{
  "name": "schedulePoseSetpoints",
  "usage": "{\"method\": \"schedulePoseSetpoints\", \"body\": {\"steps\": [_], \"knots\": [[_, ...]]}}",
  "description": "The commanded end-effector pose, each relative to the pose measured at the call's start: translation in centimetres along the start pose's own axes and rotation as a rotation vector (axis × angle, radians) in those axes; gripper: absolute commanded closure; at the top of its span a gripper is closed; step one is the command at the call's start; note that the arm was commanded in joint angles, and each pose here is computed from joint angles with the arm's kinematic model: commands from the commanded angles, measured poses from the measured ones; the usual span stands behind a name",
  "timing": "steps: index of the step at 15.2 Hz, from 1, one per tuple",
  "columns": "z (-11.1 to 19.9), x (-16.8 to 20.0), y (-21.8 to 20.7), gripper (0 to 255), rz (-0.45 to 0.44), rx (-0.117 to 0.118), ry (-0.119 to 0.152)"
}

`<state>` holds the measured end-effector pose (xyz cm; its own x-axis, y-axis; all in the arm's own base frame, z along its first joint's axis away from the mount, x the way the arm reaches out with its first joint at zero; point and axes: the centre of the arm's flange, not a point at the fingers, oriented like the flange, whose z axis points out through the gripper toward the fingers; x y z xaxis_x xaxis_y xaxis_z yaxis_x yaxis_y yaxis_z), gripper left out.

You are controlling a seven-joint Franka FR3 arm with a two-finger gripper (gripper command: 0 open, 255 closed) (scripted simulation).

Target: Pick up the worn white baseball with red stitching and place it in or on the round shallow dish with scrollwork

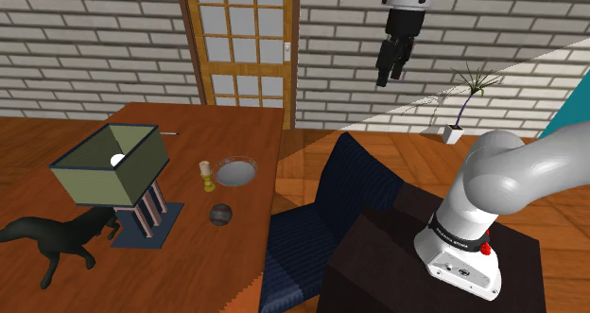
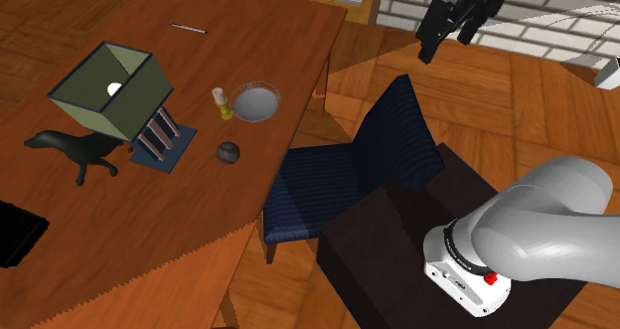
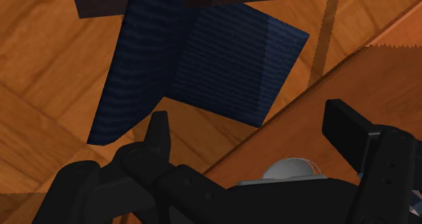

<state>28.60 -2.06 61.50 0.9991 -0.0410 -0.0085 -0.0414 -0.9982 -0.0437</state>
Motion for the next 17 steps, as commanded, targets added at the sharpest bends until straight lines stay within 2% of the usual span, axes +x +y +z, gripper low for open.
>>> {"method": "schedulePoseSetpoints", "body": {"steps": [1,17], "knots": [[0.0,0.0,0.0,0,0.000,0.000,0.000],[14.0,9.5,-12.1,0,0.113,0.048,-0.020]]}}
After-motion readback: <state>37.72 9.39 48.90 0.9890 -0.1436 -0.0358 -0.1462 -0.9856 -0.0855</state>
